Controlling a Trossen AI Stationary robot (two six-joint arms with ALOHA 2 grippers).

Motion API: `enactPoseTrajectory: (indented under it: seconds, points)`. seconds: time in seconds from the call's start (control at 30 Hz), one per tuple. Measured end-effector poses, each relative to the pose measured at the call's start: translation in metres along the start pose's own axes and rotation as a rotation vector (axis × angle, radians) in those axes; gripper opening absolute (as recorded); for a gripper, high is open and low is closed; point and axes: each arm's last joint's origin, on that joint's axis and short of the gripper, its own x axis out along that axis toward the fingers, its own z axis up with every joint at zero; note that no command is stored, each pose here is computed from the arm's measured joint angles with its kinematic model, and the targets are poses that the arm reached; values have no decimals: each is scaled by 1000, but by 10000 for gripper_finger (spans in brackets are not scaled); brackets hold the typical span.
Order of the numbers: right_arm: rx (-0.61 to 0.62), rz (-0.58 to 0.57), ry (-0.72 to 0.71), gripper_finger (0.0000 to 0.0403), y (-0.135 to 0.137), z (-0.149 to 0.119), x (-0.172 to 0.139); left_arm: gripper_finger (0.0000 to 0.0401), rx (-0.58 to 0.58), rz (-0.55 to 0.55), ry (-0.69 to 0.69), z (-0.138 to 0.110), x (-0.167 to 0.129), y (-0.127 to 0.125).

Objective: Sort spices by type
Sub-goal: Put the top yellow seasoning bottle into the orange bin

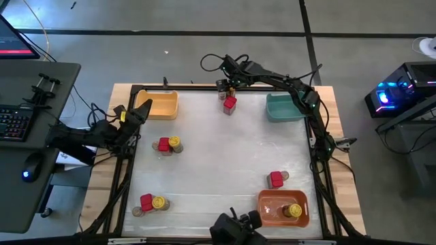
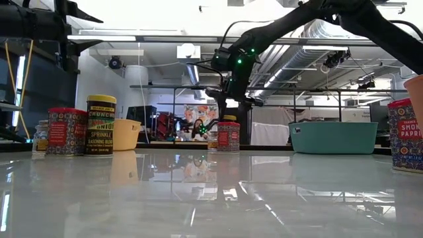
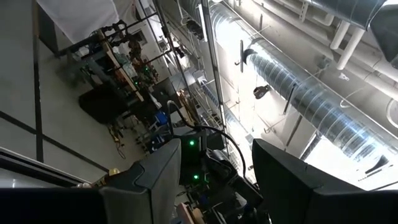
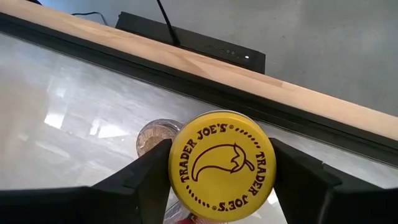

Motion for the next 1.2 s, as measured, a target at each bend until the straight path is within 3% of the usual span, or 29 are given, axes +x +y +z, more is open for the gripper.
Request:
enactPoseTrajectory:
  seconds: [0.17, 0.37, 0.5, 0.6, 0.77, 1.03, 1.2]
  points:
    - [-43, -23, 11, 229, -4, 2, -11, 186, 13, 0, 0, 0, 0, 0]
    - [-146, -61, -49, 229, -2, 19, -49, 186, 63, -5, -1, 0, 0, 0]
    - [-248, -31, -75, 229, 5, 28, -84, 186, 21, -82, 55, -1, 0, -3]
    - [-362, 66, -55, 229, 17, 25, -115, 186, 11, -156, 111, -3, -1, -5]
    - [-457, 314, 27, 229, 35, -13, -162, 186, 20, -190, 143, -4, -1, -5]
    - [-567, 527, 149, 230, 73, -102, -228, 186, 113, -180, 255, -14, -2, 1]
    - [-647, 631, 249, 230, 86, -161, -263, 186, 56, -137, 324, -20, -3, 6]
